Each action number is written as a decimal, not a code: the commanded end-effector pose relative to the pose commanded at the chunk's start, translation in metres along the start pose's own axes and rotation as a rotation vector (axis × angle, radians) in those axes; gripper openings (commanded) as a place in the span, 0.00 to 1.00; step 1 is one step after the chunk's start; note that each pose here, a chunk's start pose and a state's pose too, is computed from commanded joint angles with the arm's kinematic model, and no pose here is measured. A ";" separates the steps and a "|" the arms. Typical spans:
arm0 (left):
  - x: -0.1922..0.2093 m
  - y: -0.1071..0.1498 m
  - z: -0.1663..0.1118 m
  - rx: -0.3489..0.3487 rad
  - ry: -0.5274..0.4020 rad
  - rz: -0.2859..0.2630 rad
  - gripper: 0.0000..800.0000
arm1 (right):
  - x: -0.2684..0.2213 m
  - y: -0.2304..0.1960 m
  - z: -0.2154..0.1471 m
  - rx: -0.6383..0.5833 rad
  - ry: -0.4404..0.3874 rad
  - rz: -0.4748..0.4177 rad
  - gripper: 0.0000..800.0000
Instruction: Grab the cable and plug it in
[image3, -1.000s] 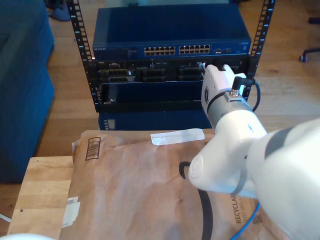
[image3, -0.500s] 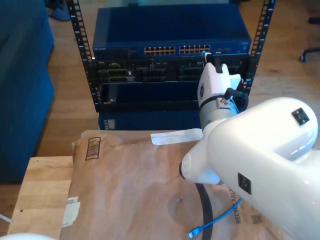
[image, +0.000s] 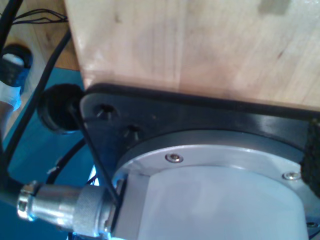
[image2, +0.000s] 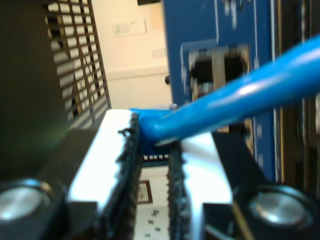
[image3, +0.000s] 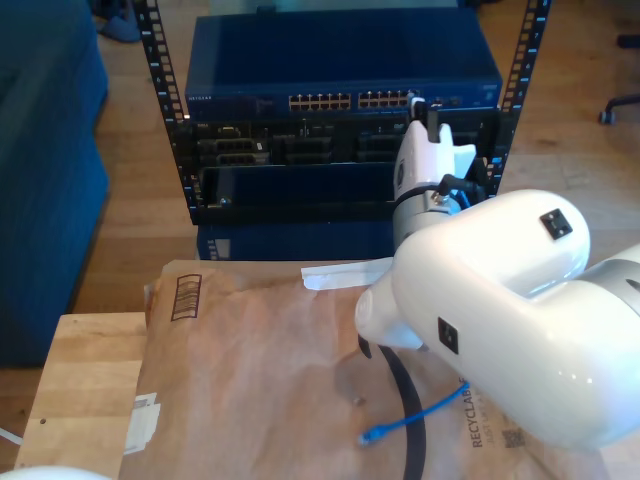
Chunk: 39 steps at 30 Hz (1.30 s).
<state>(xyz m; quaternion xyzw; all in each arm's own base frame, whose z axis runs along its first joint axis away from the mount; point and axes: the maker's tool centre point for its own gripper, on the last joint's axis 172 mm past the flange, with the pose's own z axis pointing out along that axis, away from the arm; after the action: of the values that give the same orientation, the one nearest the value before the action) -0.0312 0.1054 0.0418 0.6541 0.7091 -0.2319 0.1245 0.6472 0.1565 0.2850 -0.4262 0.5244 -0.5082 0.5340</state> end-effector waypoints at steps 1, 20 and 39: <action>0.000 0.000 0.000 0.000 0.000 0.000 1.00 | 0.000 0.001 0.001 0.000 0.000 0.000 0.00; 0.000 0.000 0.000 0.000 -0.002 0.000 1.00 | 0.012 0.010 0.007 -0.004 0.015 -0.019 0.00; 0.000 0.000 0.000 0.000 0.000 0.000 1.00 | 0.010 0.009 0.011 -0.002 -0.026 -0.073 0.00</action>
<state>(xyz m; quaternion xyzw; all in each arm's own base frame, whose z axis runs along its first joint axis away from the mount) -0.0312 0.1054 0.0418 0.6541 0.7091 -0.2319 0.1245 0.6580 0.1466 0.2755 -0.4520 0.5019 -0.5212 0.5216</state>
